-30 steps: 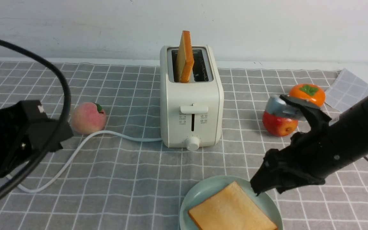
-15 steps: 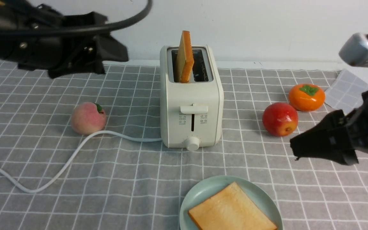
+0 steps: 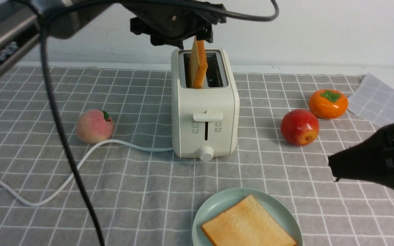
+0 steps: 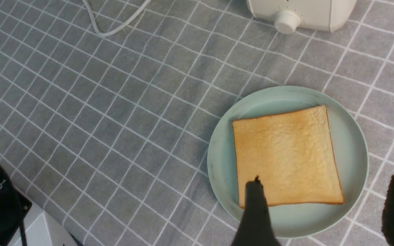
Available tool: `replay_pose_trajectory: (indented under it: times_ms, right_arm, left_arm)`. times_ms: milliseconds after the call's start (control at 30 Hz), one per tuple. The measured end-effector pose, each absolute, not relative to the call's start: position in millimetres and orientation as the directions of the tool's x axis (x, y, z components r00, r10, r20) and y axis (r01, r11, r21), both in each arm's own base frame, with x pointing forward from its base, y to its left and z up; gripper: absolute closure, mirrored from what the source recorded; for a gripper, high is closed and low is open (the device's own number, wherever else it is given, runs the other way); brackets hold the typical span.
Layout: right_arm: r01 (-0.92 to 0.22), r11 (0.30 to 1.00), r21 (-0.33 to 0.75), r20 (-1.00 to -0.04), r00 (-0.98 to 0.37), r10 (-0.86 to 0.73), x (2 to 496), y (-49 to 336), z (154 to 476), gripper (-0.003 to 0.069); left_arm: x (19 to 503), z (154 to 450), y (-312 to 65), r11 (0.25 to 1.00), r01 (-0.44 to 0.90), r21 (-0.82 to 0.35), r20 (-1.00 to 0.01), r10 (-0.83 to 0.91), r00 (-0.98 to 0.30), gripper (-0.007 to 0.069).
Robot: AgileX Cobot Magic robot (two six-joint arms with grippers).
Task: Take toasted bread from bread machine on grey coffee table place on plate.
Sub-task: 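Reach for a toast slice standing in the toaster with the left gripper, then place the slice of bread on the plate with the left gripper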
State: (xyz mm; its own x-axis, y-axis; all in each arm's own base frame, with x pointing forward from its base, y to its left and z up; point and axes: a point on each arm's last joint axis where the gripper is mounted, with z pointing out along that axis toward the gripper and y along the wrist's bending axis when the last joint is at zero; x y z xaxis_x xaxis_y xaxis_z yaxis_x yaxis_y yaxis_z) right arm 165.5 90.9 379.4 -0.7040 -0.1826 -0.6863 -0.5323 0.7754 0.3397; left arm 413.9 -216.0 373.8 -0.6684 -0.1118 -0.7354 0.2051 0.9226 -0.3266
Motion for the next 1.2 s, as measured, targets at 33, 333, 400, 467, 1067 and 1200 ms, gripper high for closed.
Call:
replay_pose_trajectory:
  times_ms: [33, 333, 400, 467, 1067, 1200]
  right_arm:
    - [-0.533, 0.775, 0.340, -0.683, -0.706, -0.186, 165, 91, 379, 0.0188]
    - [-0.533, 0.789, 0.306, -0.682, -0.701, -0.209, 166, 88, 377, 0.0188]
    - [-0.533, 0.791, 0.300, -0.681, -0.701, -0.213, 166, 88, 377, 0.0188]
    - [-0.533, 0.791, 0.300, -0.680, -0.701, -0.214, 166, 88, 377, 0.0188]
    - [-0.535, 0.791, 0.297, -0.670, -0.706, -0.227, 165, 88, 376, 0.0186]
    - [-0.535, 0.793, 0.291, -0.670, -0.706, -0.230, 165, 87, 376, 0.0186]
  left_arm:
    - [422, 366, -223, 0.930, 0.203, -0.305, -0.742, -0.099, -0.663, 0.0146]
    - [454, 308, -235, 0.966, 0.179, -0.189, -0.721, -0.012, -0.693, 0.0159]
    - [455, 307, -235, 0.967, 0.184, -0.178, -0.726, -0.002, -0.688, 0.0181]
    - [455, 307, -235, 0.967, 0.185, -0.178, -0.725, -0.002, -0.689, 0.0227]
    - [316, 508, -155, 0.959, 0.231, -0.165, -0.863, -0.027, -0.505, 0.0517]
    - [249, 539, -126, 0.942, 0.307, -0.138, -0.849, 0.047, -0.526, 0.0517]
